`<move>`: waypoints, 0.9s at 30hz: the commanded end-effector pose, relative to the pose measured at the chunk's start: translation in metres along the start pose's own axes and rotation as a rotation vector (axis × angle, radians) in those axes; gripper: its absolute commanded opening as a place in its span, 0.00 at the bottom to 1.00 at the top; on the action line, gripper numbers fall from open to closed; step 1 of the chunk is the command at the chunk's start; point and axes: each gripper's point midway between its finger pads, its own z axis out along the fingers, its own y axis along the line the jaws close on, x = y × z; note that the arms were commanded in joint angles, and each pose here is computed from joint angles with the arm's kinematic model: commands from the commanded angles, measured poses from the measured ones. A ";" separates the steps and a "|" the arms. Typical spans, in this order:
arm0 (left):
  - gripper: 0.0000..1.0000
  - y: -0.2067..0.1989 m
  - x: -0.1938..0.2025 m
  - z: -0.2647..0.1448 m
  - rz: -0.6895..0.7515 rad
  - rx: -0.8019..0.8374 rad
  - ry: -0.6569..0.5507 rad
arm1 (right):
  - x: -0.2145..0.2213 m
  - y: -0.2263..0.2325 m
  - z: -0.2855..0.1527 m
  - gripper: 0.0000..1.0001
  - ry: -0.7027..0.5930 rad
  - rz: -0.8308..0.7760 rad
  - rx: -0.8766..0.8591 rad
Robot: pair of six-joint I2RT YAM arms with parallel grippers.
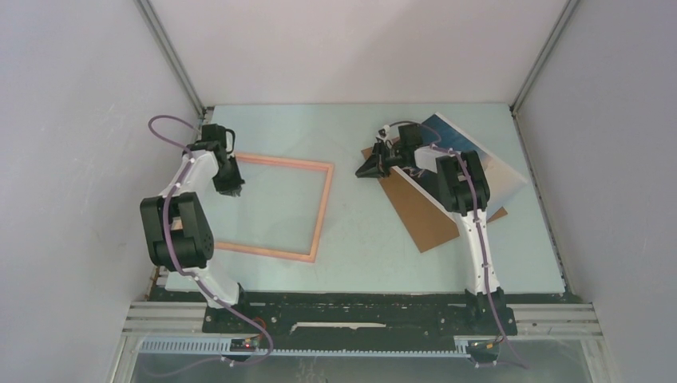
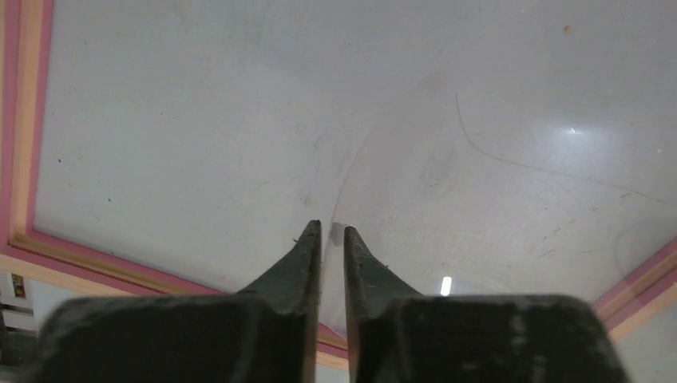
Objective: Put the photo into the frame
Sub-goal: Pick up the photo frame item at the center of the board.
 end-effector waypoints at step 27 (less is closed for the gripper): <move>0.93 -0.004 0.109 -0.054 -0.763 0.182 -0.266 | 0.053 0.066 -0.098 0.00 -0.498 -0.106 -0.245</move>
